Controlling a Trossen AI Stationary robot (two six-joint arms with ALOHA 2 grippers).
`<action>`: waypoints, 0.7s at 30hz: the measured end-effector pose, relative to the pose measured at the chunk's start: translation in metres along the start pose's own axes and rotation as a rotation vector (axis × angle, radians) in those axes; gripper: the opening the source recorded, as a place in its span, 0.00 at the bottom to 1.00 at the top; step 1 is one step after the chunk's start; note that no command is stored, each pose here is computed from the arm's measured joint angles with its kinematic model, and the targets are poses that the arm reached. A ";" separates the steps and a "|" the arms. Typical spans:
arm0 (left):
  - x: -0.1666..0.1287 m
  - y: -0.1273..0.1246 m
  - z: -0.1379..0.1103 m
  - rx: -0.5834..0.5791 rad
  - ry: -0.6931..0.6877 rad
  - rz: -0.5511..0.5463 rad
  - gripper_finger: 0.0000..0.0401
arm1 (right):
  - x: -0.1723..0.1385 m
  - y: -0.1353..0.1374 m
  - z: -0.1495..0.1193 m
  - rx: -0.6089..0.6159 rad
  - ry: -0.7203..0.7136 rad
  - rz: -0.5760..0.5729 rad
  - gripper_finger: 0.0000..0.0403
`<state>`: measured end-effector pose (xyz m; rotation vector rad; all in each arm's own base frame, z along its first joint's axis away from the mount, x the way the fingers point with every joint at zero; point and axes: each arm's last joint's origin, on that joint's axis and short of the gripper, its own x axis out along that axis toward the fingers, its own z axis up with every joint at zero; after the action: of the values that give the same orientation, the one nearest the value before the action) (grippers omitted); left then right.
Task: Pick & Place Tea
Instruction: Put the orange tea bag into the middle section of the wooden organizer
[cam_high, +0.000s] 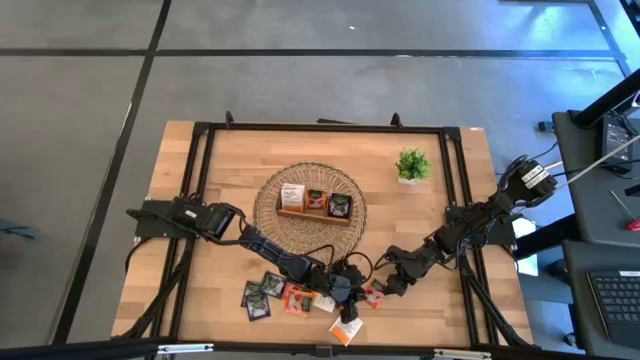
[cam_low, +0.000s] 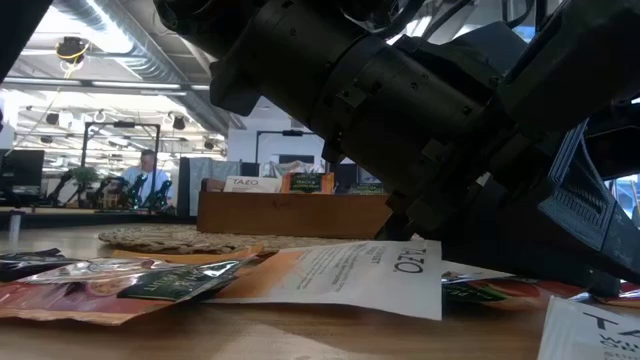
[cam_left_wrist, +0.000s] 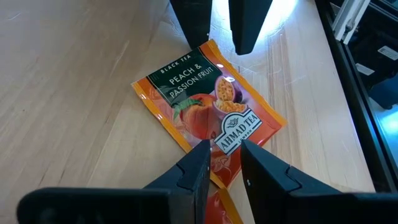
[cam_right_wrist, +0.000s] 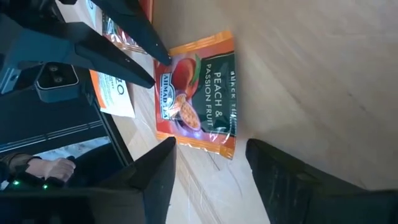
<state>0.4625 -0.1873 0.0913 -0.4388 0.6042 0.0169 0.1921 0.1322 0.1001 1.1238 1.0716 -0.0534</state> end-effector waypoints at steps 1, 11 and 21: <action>0.000 0.000 0.000 0.000 0.000 0.000 0.22 | 0.000 0.000 0.000 0.000 -0.002 0.000 0.50; 0.000 0.001 0.000 0.000 -0.008 0.013 0.21 | 0.000 0.000 0.001 -0.035 -0.016 0.009 0.40; 0.000 0.001 0.000 0.000 -0.010 0.016 0.21 | 0.000 0.001 0.002 -0.055 -0.032 0.012 0.19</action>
<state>0.4625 -0.1867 0.0907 -0.4337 0.5975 0.0345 0.1936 0.1314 0.1003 1.0768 1.0317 -0.0323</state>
